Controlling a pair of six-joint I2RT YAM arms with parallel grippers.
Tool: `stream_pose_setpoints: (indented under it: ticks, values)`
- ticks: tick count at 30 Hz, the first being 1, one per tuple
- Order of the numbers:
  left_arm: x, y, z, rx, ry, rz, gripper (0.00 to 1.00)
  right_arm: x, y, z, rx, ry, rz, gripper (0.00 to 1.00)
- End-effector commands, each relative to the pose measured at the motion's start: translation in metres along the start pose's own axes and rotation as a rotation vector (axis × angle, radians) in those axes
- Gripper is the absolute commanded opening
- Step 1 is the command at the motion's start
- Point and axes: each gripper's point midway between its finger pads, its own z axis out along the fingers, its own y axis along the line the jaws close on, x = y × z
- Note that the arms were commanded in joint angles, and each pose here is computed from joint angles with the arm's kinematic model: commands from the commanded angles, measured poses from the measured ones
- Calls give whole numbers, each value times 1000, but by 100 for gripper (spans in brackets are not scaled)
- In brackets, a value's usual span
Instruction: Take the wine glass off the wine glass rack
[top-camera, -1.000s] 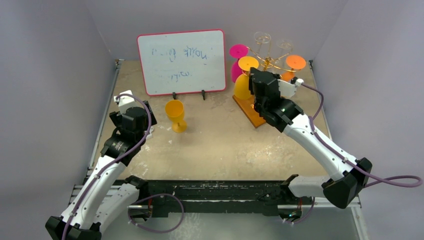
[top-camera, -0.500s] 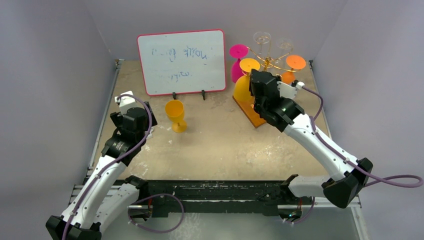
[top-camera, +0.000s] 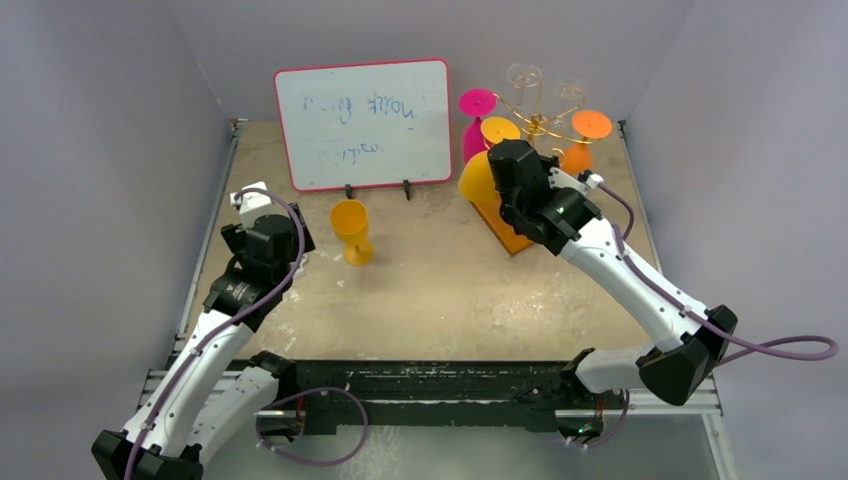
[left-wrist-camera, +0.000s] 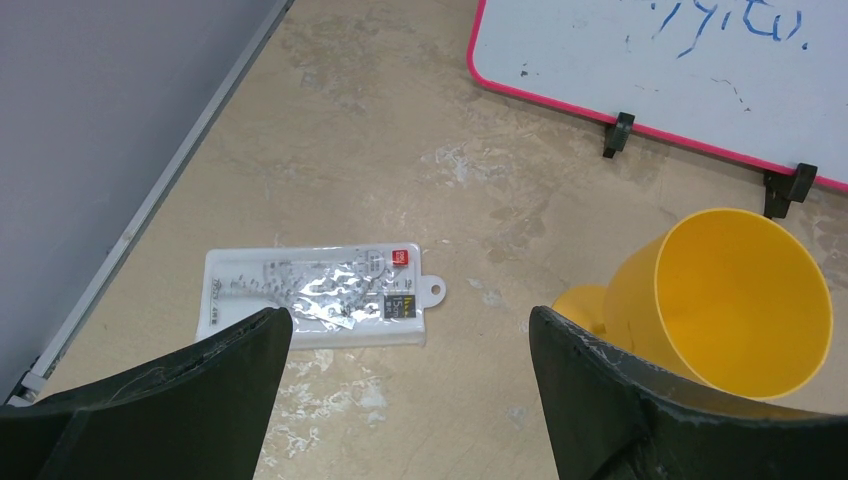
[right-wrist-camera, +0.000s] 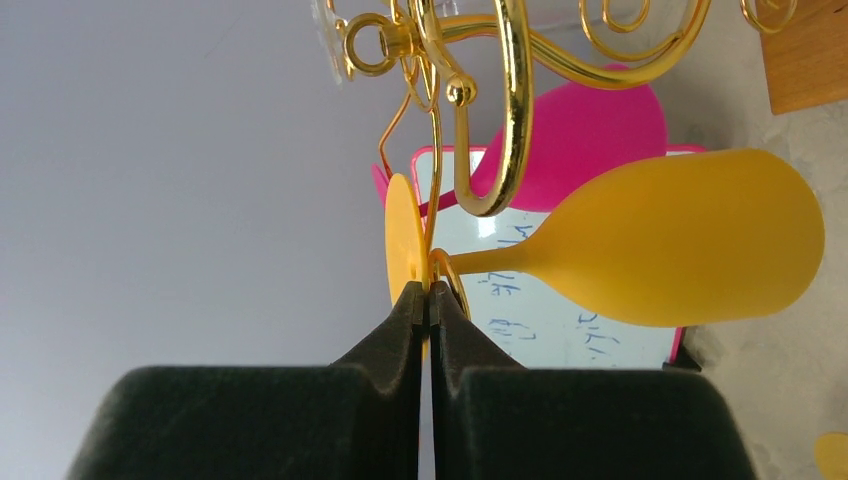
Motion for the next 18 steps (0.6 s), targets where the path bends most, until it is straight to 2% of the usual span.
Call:
stream_pose_setpoints:
  ticks: [1, 18]
  values:
    - [-10, -6, 0, 24, -36, -13, 88, -18, 21, -10, -51, -72, 97, 0]
    - [-10, -5, 0, 19, -38, -12, 88, -39, 27, -20, -58, -124, 91, 0]
